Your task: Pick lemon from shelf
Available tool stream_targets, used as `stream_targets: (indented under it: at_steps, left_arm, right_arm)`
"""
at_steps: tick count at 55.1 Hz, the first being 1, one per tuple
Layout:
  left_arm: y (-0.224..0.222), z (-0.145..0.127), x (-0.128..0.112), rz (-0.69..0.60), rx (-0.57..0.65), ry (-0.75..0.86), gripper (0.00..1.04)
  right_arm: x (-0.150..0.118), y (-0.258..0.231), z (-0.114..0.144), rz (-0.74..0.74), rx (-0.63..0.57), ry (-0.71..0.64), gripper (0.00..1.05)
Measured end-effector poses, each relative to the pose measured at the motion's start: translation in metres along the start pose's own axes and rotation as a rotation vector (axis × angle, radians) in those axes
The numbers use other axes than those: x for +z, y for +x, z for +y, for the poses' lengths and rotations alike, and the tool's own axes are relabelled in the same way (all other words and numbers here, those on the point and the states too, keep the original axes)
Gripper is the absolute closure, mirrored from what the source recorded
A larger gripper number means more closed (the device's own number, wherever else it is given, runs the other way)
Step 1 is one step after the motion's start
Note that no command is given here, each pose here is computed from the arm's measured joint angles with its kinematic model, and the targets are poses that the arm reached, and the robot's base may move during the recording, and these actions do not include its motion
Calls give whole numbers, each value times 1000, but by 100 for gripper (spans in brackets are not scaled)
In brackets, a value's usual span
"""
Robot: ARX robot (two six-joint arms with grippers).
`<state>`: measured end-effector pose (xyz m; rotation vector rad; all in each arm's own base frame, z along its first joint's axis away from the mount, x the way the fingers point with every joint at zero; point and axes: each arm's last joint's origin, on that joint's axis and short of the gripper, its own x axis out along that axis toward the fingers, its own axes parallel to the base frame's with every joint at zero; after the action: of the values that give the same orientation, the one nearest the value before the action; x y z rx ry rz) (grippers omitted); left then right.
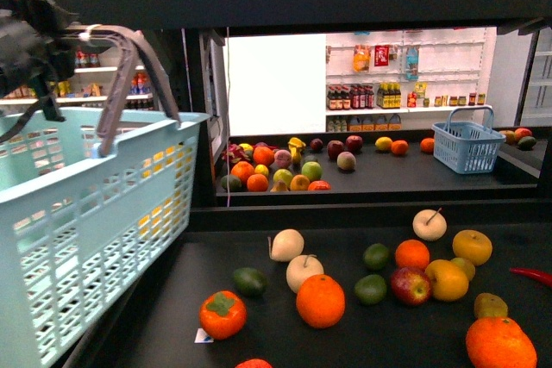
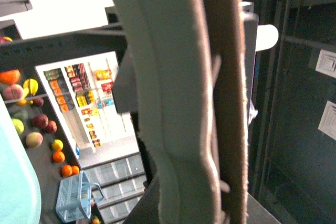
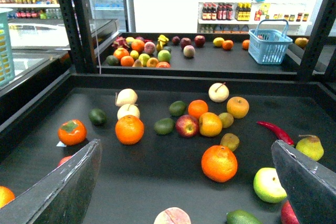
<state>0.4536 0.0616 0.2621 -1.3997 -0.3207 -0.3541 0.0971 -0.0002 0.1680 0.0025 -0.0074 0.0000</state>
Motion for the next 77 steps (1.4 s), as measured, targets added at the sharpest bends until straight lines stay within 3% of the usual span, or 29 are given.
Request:
stream_targets:
  at_steps: [9,25,67,77]
  left_arm:
    - [-11,10,40,-24,-1,23,98]
    - [-33,29,77,-41,7,23,98]
    - [-67,67,99,-41,45,-17,98]
    - [-69,67,100,-36,48,-19,62]
  right_arm:
    - [0,0,0,0,0,0,7]
    - [0,0,0,0,0,0,7]
    - [0,0,0,0,0,0,7]
    - [0,0,0,0,0,0,7]
